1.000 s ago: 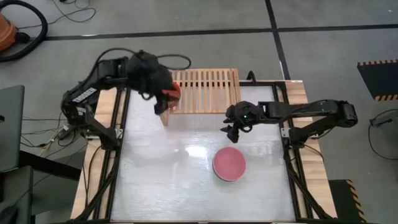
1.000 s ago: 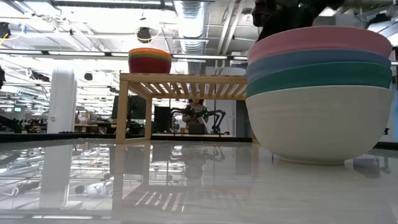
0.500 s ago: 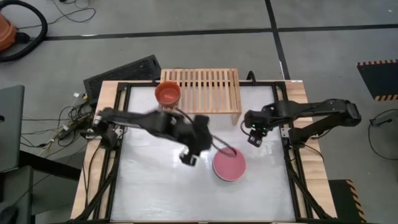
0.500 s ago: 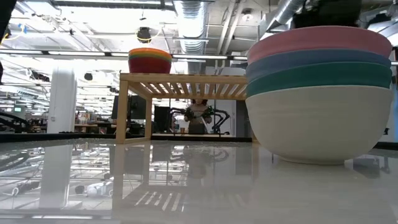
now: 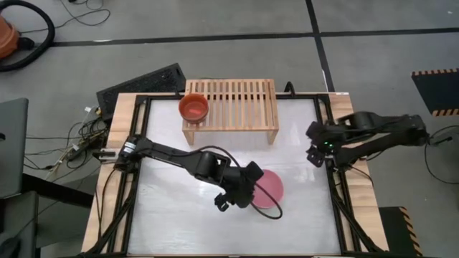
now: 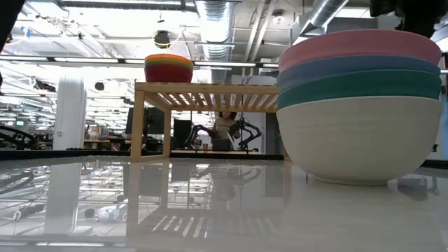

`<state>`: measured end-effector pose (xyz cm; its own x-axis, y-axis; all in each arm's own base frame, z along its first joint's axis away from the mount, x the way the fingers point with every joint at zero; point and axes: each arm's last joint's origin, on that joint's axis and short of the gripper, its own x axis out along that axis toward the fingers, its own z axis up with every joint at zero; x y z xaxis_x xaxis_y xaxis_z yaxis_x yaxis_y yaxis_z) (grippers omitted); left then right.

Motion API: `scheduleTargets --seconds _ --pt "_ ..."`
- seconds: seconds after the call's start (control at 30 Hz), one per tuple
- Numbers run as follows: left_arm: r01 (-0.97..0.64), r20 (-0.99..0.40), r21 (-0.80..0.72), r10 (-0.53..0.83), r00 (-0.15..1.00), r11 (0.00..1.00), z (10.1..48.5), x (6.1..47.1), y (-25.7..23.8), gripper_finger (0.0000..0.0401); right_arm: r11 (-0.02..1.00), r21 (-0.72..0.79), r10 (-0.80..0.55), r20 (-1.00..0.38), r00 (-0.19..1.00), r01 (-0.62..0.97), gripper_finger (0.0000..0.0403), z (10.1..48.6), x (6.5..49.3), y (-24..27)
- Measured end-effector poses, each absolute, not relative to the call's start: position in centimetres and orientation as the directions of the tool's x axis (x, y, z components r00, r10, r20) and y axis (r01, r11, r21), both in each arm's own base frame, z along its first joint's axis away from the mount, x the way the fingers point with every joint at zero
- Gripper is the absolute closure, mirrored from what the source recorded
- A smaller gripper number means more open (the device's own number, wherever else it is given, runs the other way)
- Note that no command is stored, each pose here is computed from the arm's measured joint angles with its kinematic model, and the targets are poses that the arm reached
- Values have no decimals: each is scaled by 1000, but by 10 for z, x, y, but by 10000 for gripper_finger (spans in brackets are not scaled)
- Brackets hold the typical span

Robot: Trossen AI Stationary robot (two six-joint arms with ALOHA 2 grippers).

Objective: Place and stack bowls onto a shelf
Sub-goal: Put the light red bowl on the shelf

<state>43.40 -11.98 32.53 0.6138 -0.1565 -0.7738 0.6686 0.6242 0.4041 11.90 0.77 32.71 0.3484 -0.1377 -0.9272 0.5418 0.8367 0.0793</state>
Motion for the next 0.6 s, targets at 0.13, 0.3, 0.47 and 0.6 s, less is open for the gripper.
scheduleTargets --seconds 0.13,0.3,0.47,0.6 --pt "701 -755 365 -245 608 613 319 443 -116 223 825 111 -138 -912 387 554 168 331 110 9" --pt "735 -759 338 -291 583 588 302 454 -117 223 818 131 -130 -906 402 560 168 332 107 10" --pt "729 -759 323 -295 580 603 290 462 -119 223 823 131 -126 -906 403 553 168 332 107 11" --pt "729 -785 283 -286 549 624 274 468 -116 223 820 118 -144 -904 402 560 168 332 107 10"
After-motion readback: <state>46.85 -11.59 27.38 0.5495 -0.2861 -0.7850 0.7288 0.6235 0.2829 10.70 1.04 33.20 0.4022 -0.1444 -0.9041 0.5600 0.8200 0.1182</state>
